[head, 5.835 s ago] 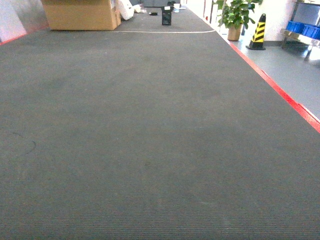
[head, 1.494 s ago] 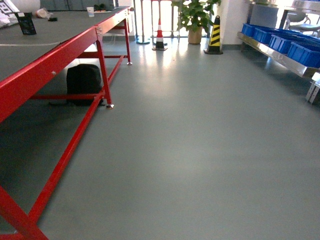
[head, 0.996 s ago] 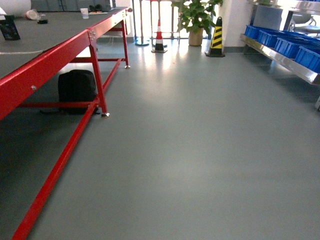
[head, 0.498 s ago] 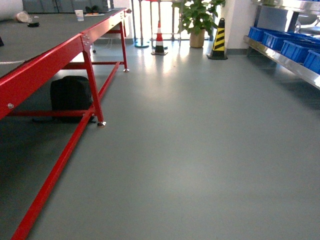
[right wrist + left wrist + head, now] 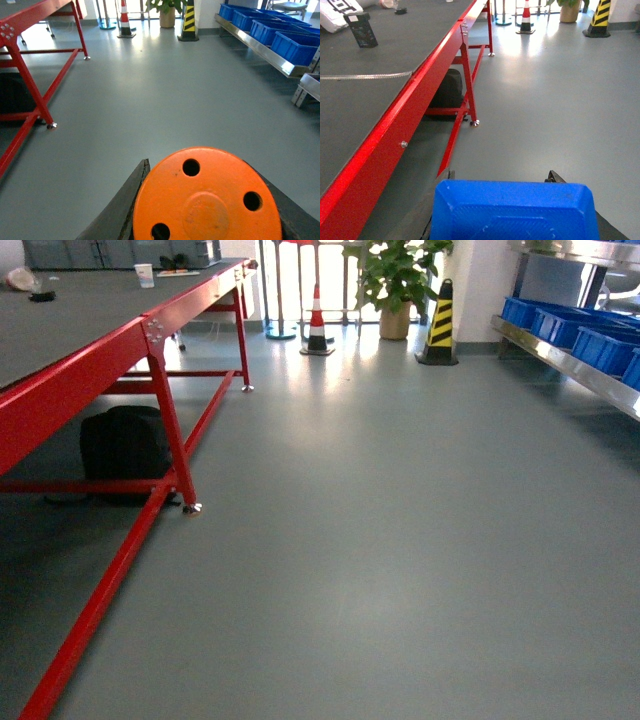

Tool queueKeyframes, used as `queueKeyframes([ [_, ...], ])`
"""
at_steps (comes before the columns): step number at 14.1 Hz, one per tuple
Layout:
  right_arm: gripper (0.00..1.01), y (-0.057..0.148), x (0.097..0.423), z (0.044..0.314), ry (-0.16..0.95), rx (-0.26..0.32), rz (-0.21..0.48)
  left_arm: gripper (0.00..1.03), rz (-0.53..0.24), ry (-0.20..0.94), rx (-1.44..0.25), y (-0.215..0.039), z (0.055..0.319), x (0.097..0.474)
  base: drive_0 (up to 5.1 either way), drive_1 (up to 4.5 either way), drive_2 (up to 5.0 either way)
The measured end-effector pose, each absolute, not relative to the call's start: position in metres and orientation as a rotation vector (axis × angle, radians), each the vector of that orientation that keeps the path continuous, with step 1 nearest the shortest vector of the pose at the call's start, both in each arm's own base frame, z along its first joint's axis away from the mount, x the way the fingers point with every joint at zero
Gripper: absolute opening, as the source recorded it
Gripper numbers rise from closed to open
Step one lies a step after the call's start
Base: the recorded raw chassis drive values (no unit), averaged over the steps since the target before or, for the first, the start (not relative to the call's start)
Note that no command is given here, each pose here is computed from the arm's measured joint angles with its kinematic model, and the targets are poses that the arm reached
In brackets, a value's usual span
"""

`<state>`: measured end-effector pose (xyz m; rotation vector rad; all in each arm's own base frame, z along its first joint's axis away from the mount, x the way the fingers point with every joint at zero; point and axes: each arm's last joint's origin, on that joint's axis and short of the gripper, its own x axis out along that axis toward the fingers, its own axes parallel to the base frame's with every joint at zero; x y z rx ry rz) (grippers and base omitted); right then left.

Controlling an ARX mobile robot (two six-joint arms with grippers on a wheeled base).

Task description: Sort blue parts and orange caps into right shelf containers

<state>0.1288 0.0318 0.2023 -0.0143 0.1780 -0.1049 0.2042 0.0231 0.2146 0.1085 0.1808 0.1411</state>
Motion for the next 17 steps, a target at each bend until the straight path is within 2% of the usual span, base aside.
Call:
queueKeyframes([
  [17,0.43,0.0318,0.1289,0.2025,0.175,-0.014,-0.104,0.44,0.142,0.181,0.109,0.0231,0.2145,0.2043,0.0,4.29,-4.3],
])
